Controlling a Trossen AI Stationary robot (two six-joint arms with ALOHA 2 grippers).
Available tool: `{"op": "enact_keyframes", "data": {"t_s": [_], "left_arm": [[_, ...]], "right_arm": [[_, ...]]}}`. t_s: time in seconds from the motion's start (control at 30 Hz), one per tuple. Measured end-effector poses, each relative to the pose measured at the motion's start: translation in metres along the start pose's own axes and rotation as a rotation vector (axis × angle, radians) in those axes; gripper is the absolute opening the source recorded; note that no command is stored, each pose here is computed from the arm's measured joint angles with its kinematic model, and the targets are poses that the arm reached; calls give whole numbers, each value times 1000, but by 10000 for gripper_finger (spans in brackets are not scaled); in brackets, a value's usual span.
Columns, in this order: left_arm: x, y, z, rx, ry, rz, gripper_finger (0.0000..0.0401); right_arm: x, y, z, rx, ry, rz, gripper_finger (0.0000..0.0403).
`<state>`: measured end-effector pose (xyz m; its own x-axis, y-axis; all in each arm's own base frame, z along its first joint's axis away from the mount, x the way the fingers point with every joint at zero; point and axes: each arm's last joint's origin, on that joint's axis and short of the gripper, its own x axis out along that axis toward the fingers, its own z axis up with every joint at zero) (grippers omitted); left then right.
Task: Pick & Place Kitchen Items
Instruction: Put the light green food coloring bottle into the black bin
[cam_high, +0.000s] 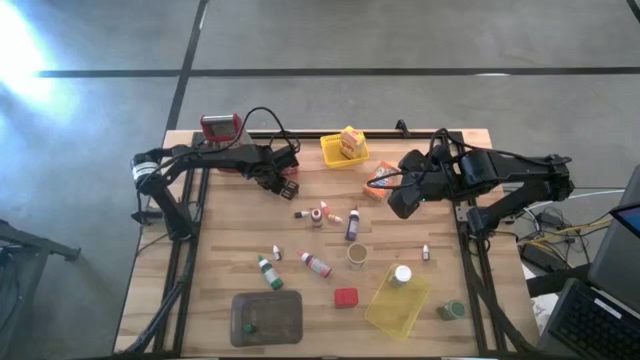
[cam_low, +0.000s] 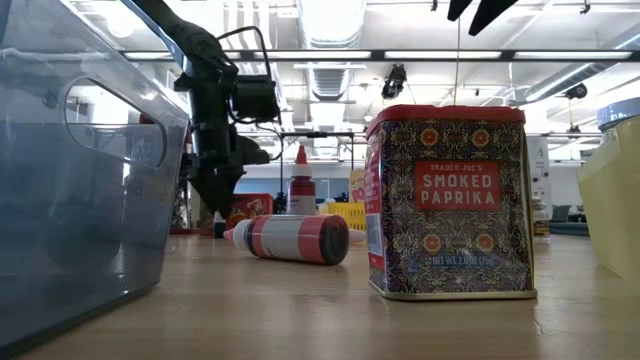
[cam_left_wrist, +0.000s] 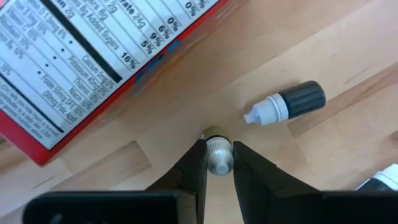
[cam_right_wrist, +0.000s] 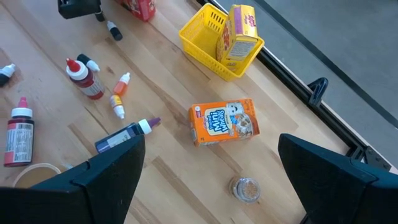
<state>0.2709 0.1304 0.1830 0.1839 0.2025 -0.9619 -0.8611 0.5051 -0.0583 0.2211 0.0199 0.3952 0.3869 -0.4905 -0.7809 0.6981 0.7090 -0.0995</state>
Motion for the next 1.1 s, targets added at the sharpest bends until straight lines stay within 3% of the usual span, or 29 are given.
{"op": "enact_keyframes", "data": {"t_s": [0.23,0.5,0.7,0.9,1.1], "left_arm": [[-9,0,-3,109,32,-74,66],[-60,3,-20,284,38,-195,65],[-108,-2,-43,413,-49,-416,65],[-152,-18,-83,784,-181,-653,65],[-182,-39,-127,1302,-416,-779,65]], "right_arm": [[0,0,0,0,0,0,364],[0,0,0,2,-2,2,364],[0,0,0,4,-4,4,364],[0,1,1,13,-13,14,364],[0,2,2,14,-15,15,364]]}}
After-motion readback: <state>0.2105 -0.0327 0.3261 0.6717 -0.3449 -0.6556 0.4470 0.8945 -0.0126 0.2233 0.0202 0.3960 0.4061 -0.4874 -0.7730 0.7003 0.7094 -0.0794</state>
